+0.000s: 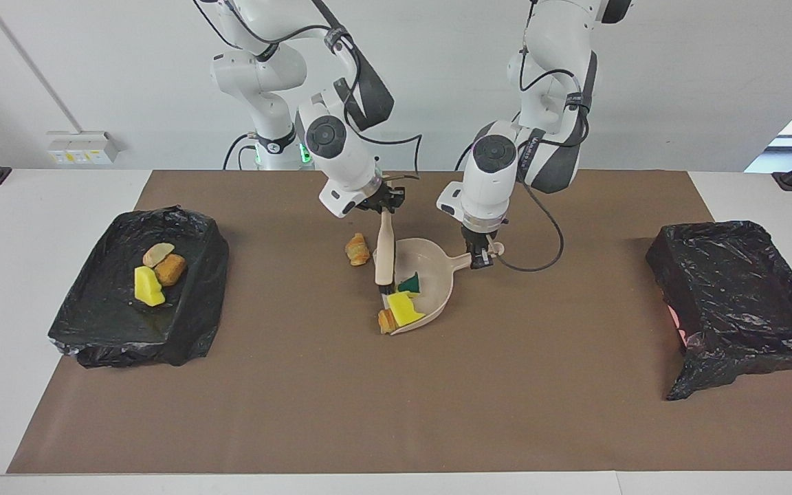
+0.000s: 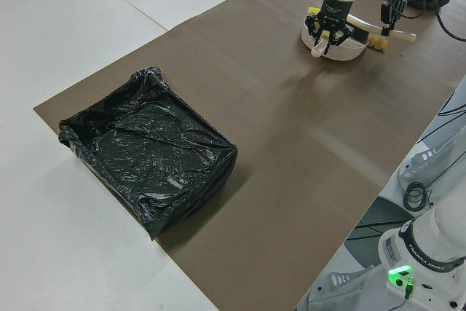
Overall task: Sweep and dump trash in bin
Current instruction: 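Sweep the sponges and crusts into the dustpan with the right gripper's brush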
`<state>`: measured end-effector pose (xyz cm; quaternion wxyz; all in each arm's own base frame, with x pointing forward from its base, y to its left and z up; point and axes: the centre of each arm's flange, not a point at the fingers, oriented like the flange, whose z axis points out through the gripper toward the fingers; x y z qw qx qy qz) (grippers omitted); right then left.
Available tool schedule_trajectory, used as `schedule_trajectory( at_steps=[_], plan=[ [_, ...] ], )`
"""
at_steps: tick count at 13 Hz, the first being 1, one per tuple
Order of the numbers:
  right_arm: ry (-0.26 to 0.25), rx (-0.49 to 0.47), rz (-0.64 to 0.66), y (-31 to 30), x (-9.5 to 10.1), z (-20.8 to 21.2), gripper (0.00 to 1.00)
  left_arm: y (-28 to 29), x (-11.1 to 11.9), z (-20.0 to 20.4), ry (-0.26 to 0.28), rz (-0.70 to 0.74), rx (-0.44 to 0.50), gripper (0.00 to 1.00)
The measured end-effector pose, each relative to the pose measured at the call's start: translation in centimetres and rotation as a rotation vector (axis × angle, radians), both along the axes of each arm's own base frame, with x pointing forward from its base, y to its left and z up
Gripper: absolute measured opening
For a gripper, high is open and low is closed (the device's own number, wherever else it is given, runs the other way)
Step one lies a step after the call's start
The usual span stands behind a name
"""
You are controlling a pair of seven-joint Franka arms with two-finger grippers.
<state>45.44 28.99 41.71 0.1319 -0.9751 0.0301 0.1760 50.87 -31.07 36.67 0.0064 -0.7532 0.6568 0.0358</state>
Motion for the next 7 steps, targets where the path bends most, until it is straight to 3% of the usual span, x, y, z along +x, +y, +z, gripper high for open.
schedule_trajectory(
  at_steps=[3,7],
  plan=[
    [0.021,-0.099,0.012,-3.2,-2.5,3.3,0.26,0.4,0.2,-0.1,0.002,0.003,0.001,0.33],
    [0.065,-0.236,-0.007,-7.7,-6.4,-1.0,0.26,0.8,0.3,-0.3,0.006,0.009,0.004,0.33]
  ],
)
